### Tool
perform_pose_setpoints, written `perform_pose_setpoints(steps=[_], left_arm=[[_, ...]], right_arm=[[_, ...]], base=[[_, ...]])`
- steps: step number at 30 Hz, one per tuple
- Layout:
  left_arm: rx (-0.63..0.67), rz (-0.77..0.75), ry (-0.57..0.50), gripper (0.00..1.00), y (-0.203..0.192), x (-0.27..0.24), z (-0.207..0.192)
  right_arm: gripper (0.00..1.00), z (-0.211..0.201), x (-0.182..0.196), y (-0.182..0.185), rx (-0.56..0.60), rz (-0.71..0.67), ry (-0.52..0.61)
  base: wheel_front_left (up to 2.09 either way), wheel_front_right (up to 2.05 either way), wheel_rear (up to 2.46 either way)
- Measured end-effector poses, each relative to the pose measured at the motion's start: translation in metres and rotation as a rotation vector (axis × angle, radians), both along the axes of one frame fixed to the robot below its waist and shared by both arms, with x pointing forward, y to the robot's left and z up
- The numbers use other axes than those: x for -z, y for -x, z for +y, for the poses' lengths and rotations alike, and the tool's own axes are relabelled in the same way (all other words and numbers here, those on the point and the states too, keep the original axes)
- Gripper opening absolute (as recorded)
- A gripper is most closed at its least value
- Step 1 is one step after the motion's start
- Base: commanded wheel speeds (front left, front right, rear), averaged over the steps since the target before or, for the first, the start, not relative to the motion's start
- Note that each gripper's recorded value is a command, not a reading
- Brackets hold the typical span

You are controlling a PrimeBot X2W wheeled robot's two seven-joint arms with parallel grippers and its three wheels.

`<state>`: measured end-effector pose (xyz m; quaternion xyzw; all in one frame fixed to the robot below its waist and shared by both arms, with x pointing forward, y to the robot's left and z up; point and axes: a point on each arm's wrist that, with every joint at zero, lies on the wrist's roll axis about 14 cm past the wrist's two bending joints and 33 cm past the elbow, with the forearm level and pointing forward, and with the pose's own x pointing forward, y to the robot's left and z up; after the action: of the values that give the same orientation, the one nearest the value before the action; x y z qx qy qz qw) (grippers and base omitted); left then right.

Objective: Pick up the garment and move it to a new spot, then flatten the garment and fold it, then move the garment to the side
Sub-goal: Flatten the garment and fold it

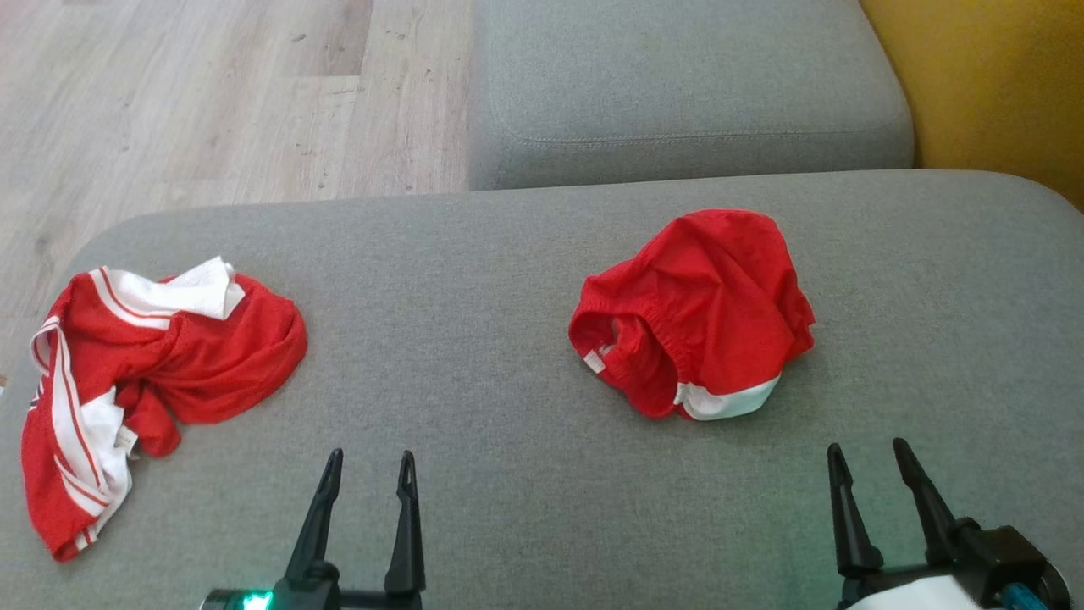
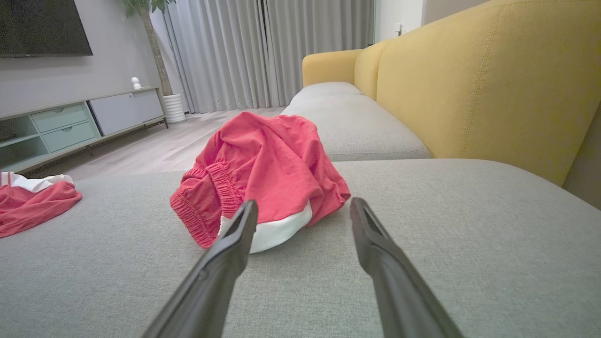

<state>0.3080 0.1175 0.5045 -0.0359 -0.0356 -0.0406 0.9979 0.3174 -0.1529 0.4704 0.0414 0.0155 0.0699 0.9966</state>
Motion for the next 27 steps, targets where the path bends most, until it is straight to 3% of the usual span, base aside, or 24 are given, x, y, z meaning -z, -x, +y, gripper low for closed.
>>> perform_pose_setpoints(steps=[27], left_arm=[[-0.054, 0.023, 0.011, 1.00, 0.003, 0.006, 0.013]], right_arm=[[1.00, 0.016, 0.003, -0.005, -0.052, 0.014, -0.009]], base=[[0.00, 0.00, 0.00]])
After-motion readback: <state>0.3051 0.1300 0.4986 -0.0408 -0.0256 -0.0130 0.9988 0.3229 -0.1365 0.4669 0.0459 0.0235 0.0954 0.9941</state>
